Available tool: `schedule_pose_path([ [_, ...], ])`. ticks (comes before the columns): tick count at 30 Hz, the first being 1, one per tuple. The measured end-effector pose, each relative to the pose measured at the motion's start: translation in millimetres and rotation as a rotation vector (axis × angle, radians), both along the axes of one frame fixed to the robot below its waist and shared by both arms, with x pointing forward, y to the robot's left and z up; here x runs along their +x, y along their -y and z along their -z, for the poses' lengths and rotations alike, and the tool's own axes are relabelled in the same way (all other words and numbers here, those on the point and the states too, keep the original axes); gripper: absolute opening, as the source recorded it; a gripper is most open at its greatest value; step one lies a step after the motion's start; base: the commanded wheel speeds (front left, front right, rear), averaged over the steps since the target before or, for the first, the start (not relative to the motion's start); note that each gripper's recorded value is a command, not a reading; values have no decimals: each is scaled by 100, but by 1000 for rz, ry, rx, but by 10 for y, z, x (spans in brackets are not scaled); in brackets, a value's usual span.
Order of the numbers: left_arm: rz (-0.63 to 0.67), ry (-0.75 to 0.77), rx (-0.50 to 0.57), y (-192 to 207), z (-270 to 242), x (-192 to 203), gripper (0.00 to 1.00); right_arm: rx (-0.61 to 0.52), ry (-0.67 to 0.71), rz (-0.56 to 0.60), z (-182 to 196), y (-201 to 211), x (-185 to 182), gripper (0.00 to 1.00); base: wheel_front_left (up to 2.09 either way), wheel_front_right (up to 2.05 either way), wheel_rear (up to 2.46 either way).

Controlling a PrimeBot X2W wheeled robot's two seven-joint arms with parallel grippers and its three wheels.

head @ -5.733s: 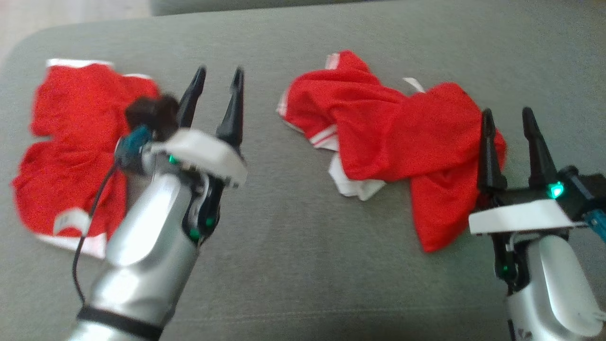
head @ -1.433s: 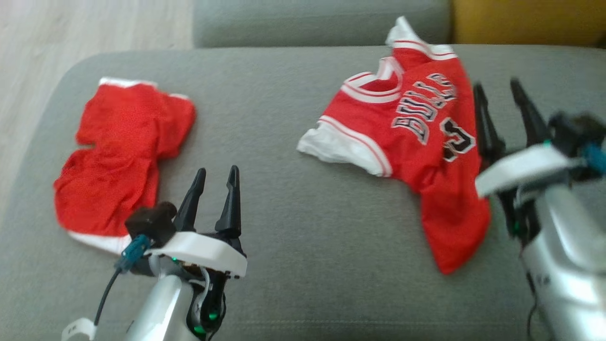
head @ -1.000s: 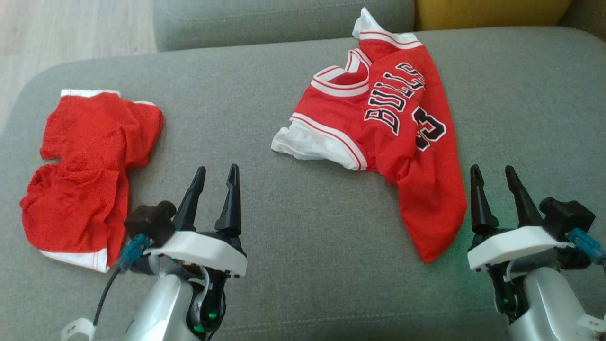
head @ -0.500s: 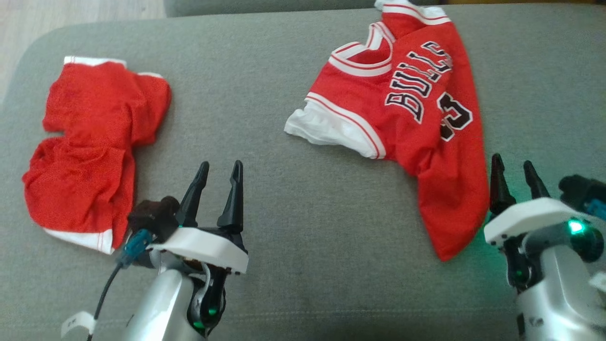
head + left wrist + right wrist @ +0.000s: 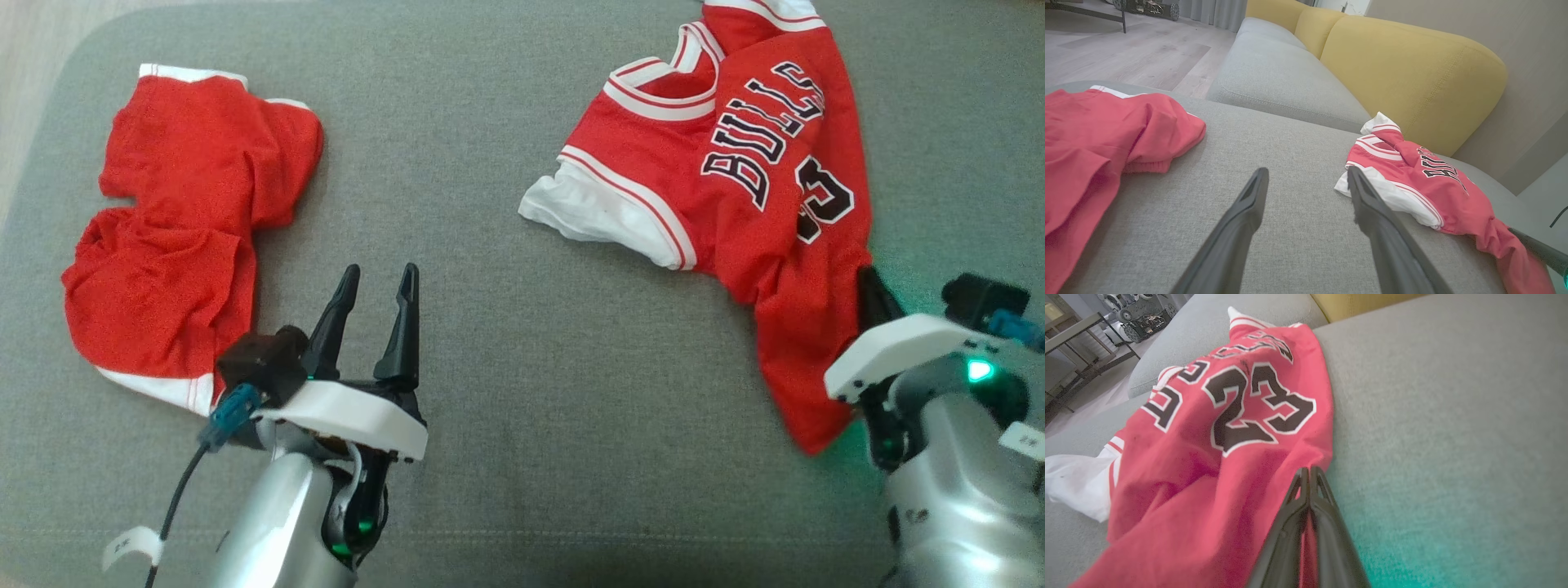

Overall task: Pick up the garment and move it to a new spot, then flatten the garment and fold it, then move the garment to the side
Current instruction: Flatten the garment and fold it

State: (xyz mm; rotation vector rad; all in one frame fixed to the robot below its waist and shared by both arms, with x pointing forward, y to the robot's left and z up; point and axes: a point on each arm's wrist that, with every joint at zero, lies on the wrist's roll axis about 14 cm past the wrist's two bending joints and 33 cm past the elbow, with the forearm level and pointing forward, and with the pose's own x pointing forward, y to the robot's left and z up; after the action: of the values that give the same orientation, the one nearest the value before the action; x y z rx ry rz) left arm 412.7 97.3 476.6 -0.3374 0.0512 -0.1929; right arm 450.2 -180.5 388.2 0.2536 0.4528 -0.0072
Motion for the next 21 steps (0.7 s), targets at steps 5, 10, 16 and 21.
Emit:
schedule_pose_path([
  [5,2,17,-1,12,-67,-11,100,-159,74,-30,-263,280,124,0,0,0,0],
  [10,6,32,-12,40,-134,-24,100,-319,160,-37,-658,599,275,0,0,0,0],
  [16,1,33,-18,42,-153,-44,100,-566,227,-75,-1190,915,508,0,0,0,0],
  [21,-7,16,-27,20,-99,-26,100,-723,210,-110,-1329,1083,655,0,0,0,0],
])
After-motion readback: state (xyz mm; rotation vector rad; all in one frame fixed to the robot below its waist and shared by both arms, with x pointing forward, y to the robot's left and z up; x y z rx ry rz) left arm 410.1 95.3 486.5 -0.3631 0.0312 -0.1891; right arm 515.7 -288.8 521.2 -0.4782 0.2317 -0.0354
